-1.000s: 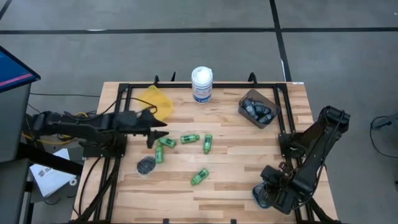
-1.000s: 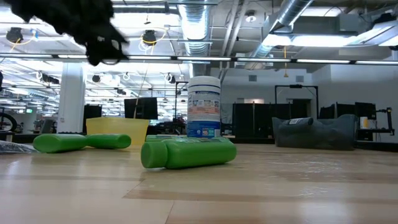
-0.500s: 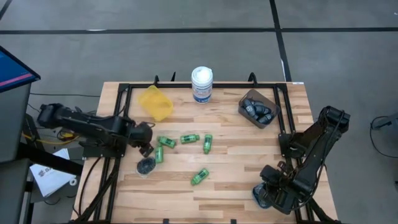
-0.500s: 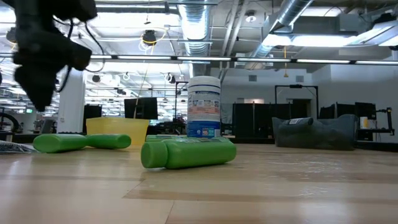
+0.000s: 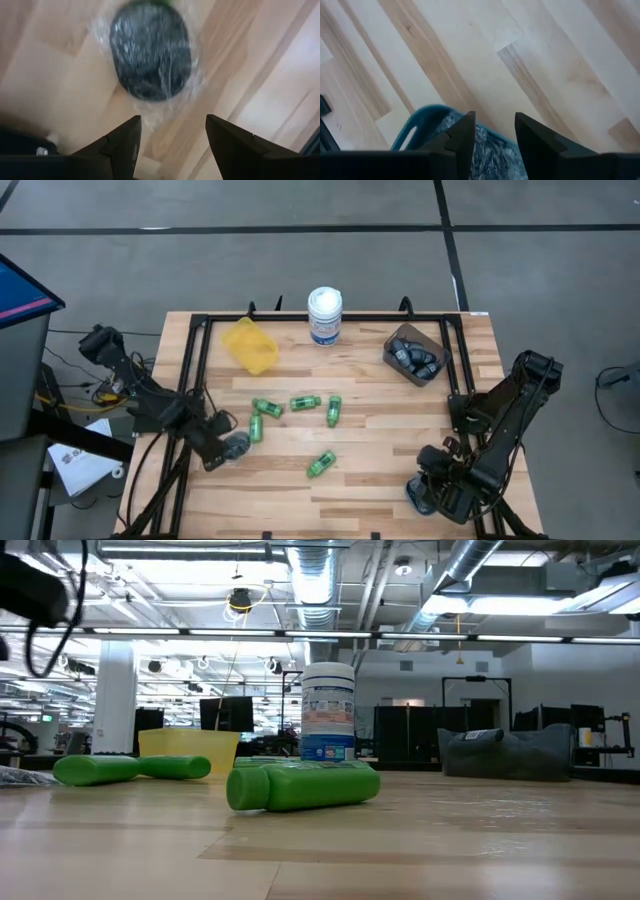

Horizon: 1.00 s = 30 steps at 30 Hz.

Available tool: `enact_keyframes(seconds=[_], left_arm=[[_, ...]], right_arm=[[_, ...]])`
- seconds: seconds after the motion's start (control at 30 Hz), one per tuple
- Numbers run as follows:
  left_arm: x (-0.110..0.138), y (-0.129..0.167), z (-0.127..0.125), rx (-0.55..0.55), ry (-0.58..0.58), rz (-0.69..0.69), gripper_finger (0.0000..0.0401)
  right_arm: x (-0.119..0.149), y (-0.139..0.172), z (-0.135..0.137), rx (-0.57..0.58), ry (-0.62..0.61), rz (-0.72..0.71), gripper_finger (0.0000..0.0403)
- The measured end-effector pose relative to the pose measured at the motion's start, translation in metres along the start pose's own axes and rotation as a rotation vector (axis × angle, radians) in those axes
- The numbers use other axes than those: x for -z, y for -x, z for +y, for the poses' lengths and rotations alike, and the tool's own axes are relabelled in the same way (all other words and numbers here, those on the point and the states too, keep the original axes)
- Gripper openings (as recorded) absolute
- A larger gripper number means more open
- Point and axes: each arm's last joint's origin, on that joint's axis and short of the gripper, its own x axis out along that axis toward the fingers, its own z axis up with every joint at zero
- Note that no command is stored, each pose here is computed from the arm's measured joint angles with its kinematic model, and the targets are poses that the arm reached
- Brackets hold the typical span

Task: Pick & Place Travel size toiletries
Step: Put the black hairbrush into the blue bin

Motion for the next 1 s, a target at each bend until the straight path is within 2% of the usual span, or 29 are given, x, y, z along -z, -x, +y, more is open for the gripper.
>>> enact_keyframes(seconds=[0.13,0.5,0.63,0.8,1.0], left_arm=[[0.008,-0.009,-0.006,-0.056,-0.039,0.019,0.0218],[0.018,-0.032,-0.015,-0.183,-0.111,0.049,0.0218],[0.019,-0.033,-0.016,-0.178,-0.130,0.018,0.0218],[0.024,-0.048,-0.008,-0.115,-0.138,0.008,0.0223],[0.030,-0.060,0.006,-0.122,-0.131,0.067,0.0266]], right_arm=[[-0.001,0.000,0.000,-0.003,0.002,-0.042,0.0128],[-0.001,0.000,0.002,-0.021,-0.006,-0.044,0.0127],[-0.001,0.000,0.002,-0.021,-0.006,-0.044,0.0128],[-0.001,0.000,0.003,-0.029,-0.010,-0.043,0.0129],[-0.001,0.000,0.004,-0.035,-0.013,-0.040,0.0129]])
